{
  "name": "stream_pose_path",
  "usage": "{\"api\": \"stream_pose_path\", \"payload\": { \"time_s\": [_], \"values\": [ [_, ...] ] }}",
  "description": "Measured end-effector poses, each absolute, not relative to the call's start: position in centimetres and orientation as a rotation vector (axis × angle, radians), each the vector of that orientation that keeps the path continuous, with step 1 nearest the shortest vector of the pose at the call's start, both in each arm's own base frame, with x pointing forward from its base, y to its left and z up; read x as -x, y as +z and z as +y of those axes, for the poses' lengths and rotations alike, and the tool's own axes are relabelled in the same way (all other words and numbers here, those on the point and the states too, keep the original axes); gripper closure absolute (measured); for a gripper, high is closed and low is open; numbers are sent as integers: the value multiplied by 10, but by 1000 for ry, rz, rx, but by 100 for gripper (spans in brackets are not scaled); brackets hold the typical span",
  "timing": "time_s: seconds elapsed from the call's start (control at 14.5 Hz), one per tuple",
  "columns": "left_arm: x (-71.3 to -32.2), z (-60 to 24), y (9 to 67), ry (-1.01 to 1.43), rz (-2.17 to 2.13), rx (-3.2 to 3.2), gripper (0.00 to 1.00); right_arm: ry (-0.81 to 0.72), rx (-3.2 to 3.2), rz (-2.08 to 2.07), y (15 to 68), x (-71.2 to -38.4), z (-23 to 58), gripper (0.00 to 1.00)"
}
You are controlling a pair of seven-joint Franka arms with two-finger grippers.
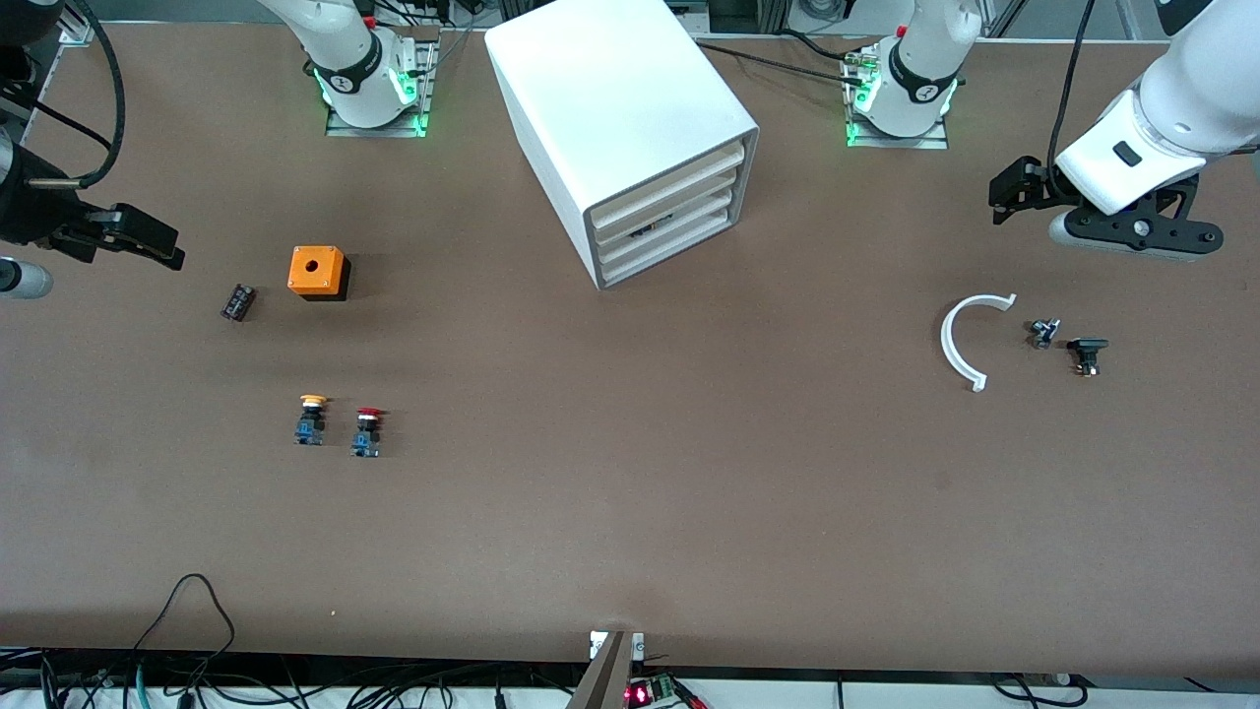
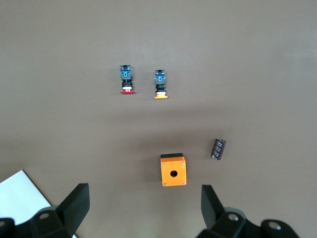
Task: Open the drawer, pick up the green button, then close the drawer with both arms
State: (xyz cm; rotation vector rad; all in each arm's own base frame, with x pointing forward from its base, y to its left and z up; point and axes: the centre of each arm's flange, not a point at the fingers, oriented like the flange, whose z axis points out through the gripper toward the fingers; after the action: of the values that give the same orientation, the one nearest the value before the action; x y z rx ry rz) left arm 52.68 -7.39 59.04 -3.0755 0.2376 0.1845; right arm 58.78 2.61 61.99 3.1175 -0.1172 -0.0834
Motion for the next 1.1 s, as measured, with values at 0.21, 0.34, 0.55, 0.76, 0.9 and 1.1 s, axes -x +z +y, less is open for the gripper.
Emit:
{"api": "stream_pose_path", "payload": {
  "time_s": [0.21,0.34,0.55,0.76,0.9,1.1],
  "values": [
    [-527,-74,590,185,237,3075,0,-83,-3118,-117,620,-588,26,0],
    [-527,-74,591,185,238,3075,0,-84,-3117,-117,620,-588,26,0],
    [-526,-77,591,184,245,3074,0,-87,-3118,-111,620,-587,28,0],
    [-526,-77,591,185,246,3074,0,-233,-3104,-95,608,-578,34,0],
    [-526,-77,591,186,246,3074,0,-331,-3090,-76,592,-573,41,0],
    [-526,-76,591,187,245,3074,0,-399,-3077,-62,564,-576,47,0]
  ]
}}
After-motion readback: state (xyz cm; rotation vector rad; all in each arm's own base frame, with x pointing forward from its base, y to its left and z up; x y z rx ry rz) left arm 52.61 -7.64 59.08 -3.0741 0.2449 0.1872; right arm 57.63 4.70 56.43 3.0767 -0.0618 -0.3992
